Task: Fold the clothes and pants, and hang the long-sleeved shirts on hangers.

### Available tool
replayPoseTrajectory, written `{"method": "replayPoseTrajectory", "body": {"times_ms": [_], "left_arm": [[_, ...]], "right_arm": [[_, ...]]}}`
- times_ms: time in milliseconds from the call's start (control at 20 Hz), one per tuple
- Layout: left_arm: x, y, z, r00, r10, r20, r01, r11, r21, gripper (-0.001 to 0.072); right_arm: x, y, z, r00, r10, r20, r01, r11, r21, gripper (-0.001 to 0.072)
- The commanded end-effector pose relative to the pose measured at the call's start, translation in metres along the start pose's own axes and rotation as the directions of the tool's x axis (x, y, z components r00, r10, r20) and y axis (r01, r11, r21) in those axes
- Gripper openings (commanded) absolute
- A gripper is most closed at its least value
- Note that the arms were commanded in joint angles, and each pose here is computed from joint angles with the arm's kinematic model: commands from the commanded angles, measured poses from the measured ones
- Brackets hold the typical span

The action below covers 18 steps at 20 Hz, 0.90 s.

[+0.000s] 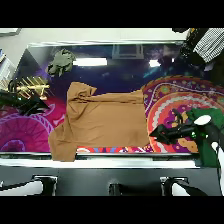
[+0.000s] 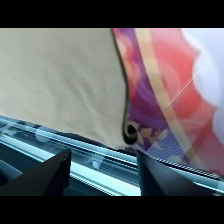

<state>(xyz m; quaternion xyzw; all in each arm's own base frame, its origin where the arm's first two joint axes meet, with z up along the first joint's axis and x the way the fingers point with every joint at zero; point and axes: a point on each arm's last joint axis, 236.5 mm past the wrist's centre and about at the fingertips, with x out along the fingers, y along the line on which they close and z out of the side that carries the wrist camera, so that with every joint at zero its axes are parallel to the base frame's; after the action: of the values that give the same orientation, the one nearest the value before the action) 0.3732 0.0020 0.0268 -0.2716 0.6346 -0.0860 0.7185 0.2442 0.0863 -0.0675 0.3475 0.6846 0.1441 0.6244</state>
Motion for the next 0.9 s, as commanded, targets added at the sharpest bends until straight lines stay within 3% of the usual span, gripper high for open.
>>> {"method": "replayPoseTrajectory", "body": {"times_ms": [0, 100, 150, 200, 350, 550, 850], "left_arm": [[0.0, 0.003, 0.001, 0.999, 0.006, 0.035, -0.006, 1.0, 0.01, 0.0404], [0.0, 0.003, 0.003, 0.999, 0.007, 0.041, -0.008, 1.0, 0.024, 0.0404], [0.0, 0.004, 0.003, 0.999, 0.007, 0.041, -0.009, 0.999, 0.035, 0.0404], [0.0, 0.004, 0.003, 0.999, 0.008, 0.04, -0.01, 0.998, 0.055, 0.0404], [0.003, 0.017, -0.001, 0.999, 0.025, 0.043, -0.029, 0.995, 0.091, 0.0404], [0.027, 0.061, -0.021, 0.998, 0.025, 0.051, -0.025, 1.0, -0.004, 0.0404], [0.075, 0.08, -0.05, 1.0, -0.029, 0.013, 0.028, 0.999, 0.021, 0.0404]], "right_arm": [[0.027, -0.009, -0.013, 1.0, 0.008, 0.027, -0.009, 1.0, 0.021, 0.0482], [0.043, -0.003, -0.017, 0.999, -0.037, 0.02, 0.037, 0.999, -0.034, 0.0479], [0.051, -0.002, -0.016, 0.997, -0.07, 0.029, 0.071, 0.997, -0.03, 0.0441], [0.055, -0.001, -0.015, 0.995, -0.09, 0.04, 0.091, 0.995, -0.032, 0.0317], [0.057, 0.0, -0.01, 0.993, -0.096, 0.064, 0.098, 0.995, -0.018, 0.0033], [0.053, 0.01, -0.022, 0.997, -0.07, 0.021, 0.071, 0.997, -0.029, 0.0031], [0.028, 0.036, -0.029, 0.996, -0.031, 0.088, 0.035, 0.998, -0.045, 0.0031]]}}
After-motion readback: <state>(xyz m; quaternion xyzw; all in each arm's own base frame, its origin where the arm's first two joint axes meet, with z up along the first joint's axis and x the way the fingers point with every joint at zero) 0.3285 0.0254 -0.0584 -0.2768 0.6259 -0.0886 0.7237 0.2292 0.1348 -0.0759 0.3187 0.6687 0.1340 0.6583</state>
